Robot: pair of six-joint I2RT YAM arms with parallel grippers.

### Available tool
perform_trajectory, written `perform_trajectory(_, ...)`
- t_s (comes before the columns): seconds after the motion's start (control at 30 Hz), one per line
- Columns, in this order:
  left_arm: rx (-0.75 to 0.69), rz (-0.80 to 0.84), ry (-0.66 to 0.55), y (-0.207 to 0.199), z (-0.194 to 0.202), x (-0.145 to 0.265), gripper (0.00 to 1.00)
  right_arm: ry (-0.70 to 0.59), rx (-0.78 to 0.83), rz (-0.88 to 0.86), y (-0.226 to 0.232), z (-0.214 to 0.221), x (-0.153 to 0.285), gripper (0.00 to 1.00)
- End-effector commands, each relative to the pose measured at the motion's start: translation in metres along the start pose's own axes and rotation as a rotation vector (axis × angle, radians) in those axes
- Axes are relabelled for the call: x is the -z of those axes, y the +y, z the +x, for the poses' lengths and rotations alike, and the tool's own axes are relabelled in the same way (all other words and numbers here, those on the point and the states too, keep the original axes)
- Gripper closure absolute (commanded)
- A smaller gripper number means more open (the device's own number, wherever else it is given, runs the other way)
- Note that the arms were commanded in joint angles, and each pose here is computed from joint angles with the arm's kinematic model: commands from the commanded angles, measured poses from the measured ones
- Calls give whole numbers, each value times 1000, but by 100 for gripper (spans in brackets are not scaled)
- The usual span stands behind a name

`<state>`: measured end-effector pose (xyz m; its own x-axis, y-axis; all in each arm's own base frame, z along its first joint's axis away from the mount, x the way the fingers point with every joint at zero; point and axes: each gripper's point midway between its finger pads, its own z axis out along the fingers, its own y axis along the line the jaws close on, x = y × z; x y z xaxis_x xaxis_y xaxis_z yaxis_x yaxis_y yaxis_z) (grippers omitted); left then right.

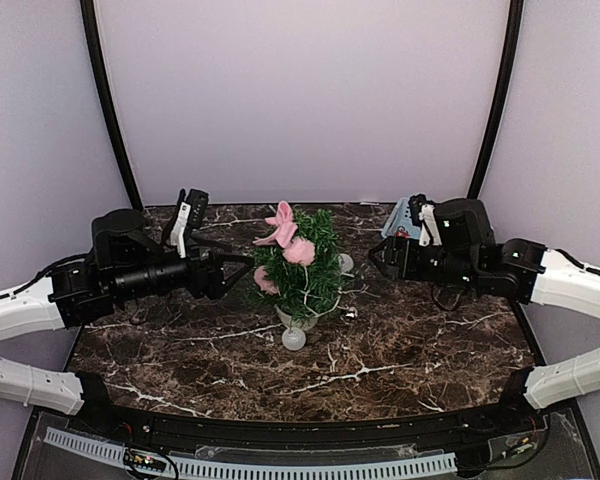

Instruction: Decorate the small christmas tree

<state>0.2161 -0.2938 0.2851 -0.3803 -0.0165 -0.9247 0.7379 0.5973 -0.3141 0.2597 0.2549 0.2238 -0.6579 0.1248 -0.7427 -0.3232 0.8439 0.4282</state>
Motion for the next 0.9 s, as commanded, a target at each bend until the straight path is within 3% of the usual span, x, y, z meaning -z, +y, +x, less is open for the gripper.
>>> perform_trajectory(0.0, 83, -127, 22, 37, -13, 18, 18, -115, 24, 106, -23, -43, 17, 16)
perform_trajectory(0.43, 230, -265, 119, 139, -11, 40, 15, -152, 20, 368, -121, -91, 23, 18)
perform_trajectory(0.7, 256, -377, 59, 205, -30, 80, 15, -126, -43, 511, -203, -109, 20, 20)
perform_trajectory(0.87, 244, -540, 13, 243, -27, 117, 15, -96, -110, 575, -255, -114, 14, 24)
